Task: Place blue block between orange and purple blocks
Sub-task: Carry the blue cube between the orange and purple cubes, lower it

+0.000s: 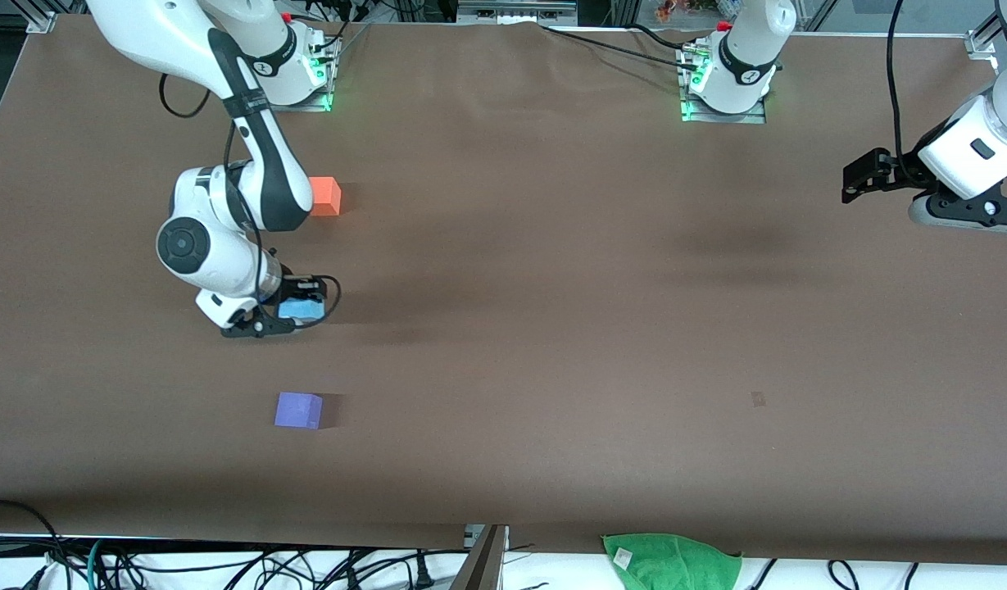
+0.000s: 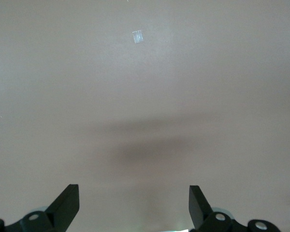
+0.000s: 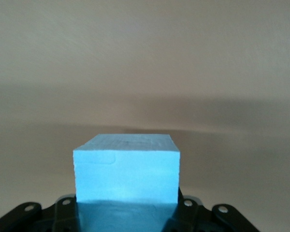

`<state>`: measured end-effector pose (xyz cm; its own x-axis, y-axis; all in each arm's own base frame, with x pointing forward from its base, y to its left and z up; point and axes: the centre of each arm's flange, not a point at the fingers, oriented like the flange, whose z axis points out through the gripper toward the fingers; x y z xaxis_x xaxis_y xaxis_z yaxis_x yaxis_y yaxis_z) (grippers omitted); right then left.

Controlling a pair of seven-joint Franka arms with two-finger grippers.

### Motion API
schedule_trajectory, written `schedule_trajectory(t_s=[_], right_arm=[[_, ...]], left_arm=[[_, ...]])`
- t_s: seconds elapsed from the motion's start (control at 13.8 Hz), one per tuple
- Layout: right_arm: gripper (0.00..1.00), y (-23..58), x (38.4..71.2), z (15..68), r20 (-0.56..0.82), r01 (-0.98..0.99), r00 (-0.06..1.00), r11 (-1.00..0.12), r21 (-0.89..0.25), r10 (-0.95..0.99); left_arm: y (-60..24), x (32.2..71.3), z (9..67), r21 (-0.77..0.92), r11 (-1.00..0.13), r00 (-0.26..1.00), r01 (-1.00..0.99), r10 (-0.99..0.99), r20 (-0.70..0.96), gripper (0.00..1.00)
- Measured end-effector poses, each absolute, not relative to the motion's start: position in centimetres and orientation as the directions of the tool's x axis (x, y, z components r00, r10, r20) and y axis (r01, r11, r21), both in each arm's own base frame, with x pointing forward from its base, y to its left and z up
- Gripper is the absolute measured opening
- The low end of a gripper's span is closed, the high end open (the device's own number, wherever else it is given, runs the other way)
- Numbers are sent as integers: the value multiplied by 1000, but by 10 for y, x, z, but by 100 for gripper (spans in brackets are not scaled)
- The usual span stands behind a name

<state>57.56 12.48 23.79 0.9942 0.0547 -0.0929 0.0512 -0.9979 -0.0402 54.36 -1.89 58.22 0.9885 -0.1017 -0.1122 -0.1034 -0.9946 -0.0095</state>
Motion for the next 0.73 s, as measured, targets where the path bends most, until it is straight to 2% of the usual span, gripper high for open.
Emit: schedule_trajectory(t_s=[0.73], right_arm=[[61, 124, 553, 190, -52, 24, 998, -999, -38, 26]], left_arm=[[-22, 543, 582, -10, -994, 988, -108, -107, -112, 100]])
